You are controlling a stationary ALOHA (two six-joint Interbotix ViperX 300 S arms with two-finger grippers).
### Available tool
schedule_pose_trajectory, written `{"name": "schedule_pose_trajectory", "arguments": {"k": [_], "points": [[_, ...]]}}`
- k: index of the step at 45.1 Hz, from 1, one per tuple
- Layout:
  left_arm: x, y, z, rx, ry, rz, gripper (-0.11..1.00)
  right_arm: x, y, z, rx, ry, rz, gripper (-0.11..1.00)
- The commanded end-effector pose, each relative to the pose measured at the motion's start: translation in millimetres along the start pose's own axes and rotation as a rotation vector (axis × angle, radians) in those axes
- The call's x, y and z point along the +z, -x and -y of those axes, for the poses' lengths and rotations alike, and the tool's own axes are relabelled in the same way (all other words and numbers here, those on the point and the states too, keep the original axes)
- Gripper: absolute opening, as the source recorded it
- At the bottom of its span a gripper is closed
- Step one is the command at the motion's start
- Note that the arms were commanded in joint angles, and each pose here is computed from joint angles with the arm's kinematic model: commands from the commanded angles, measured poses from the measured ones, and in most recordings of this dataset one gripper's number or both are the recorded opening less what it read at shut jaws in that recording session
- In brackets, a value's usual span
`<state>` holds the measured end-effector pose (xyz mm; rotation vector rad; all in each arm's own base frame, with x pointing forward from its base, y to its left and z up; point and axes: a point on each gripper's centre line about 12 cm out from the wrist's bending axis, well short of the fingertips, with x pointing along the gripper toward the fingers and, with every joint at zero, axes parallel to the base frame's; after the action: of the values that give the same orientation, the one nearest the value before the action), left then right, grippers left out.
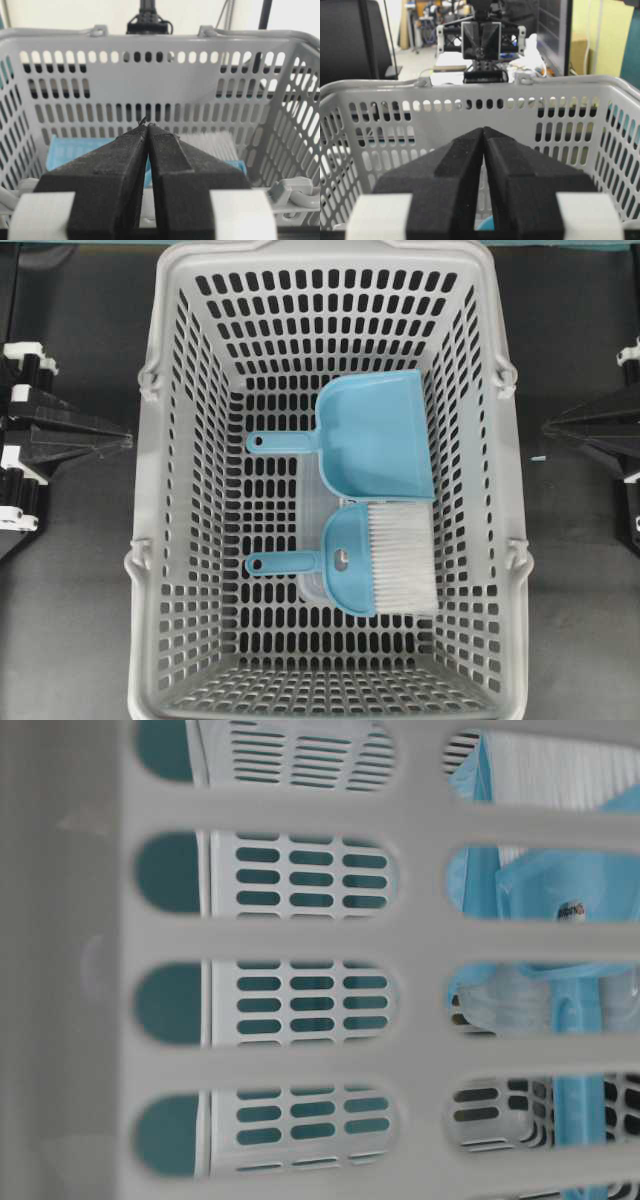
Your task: Pick up the hand brush from the shopping basket with the left arm.
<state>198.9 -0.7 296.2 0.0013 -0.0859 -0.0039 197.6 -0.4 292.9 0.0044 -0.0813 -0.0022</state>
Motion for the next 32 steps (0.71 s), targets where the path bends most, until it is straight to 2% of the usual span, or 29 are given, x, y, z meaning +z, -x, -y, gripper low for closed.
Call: {"name": "schedule_pose_trajectory", "arguments": {"k": [1,5,12,21,27,32], "points": [[16.2,-9.3,2.6,-0.016,-0.005,-0.02,0.06,7.0,-3.4,-2.4,0.012,-0.021,0.015,0.0],[27.1,-19.0,2.7,-0.014,0.007,-0.088,0.0,9.1,-3.3,-3.2,0.012,-0.07,-0.016,0.0],[46.3,-41.1,8.1,-0.031,0.004,-0.255,0.0,11.5,-0.6,-4.5,0.014,-0.118,-0.133,0.0],[52.2,-86.0,19.0,-0.054,-0.008,-0.55,0.0,17.5,9.8,-5.1,0.013,-0.112,-0.267,0.0],[52.4,-114.8,24.4,-0.058,-0.012,-0.676,0.0,13.6,16.9,-5.4,0.013,-0.109,-0.331,0.0],[49.5,-136.2,28.1,-0.058,-0.011,-0.742,0.0,15.6,18.6,-5.1,0.012,-0.109,-0.328,0.0]]}}
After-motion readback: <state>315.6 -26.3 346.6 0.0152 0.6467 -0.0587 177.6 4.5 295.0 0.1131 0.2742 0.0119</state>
